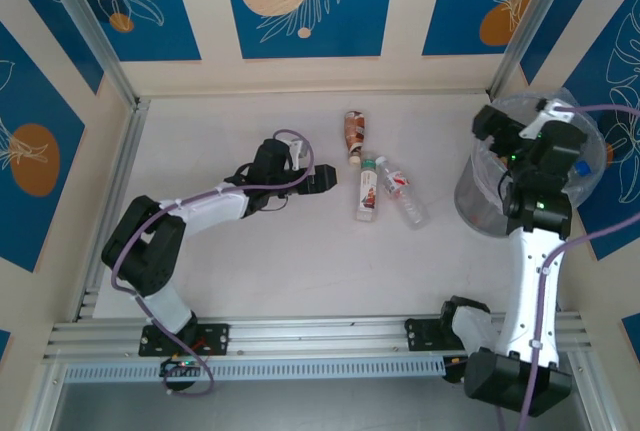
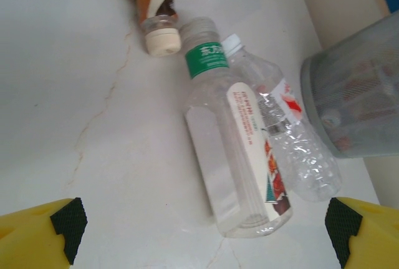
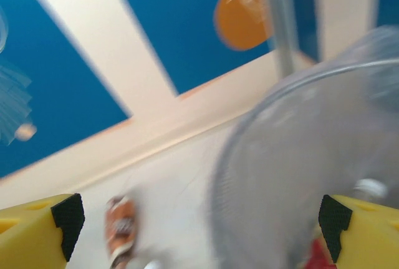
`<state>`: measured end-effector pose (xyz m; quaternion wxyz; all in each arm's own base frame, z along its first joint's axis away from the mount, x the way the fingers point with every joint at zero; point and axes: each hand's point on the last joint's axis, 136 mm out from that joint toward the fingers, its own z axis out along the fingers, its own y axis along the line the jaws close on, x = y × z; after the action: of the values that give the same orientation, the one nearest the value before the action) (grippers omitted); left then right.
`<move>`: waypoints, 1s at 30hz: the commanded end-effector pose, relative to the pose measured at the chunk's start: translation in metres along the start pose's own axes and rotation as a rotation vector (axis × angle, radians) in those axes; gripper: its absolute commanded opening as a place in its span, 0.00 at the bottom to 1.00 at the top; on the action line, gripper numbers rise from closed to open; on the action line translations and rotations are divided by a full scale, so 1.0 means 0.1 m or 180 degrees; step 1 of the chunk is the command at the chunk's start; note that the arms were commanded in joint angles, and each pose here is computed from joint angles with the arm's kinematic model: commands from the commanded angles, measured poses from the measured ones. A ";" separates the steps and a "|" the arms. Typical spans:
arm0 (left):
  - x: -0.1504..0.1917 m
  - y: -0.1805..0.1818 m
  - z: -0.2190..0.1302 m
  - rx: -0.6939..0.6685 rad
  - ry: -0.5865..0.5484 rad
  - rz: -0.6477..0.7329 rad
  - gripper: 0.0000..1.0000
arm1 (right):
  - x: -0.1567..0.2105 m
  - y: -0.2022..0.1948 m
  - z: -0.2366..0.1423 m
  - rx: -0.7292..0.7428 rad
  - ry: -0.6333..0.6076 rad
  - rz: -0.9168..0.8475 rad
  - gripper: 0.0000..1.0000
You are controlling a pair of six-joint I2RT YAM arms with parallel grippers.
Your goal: Put the plastic bottles in the bin
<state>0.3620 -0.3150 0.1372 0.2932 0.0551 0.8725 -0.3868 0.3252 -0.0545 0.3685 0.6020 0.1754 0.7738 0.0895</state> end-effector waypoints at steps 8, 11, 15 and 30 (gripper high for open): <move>-0.07 0.28 0.05 -0.0379 -0.0092 -0.0329 1.00 | 1.12 0.96 0.17 -0.0997 0.1363 -0.0653 1.00; -0.08 0.28 0.04 -0.0392 -0.0093 -0.0332 0.99 | 1.38 0.93 0.29 -0.0907 0.1632 -0.0720 1.00; -0.01 0.30 0.07 -0.0471 0.0112 -0.0405 1.00 | 1.85 0.93 0.49 -0.0958 0.2270 -0.0596 1.00; 0.09 0.47 0.00 -0.0745 0.0164 -0.0482 1.00 | 2.78 0.16 1.04 0.0227 0.3510 -0.1512 1.00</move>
<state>0.3664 -0.2932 0.1019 0.2419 -0.0197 0.9176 -0.3147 0.3756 0.0713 0.0966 0.1330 -0.0343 0.9894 0.0479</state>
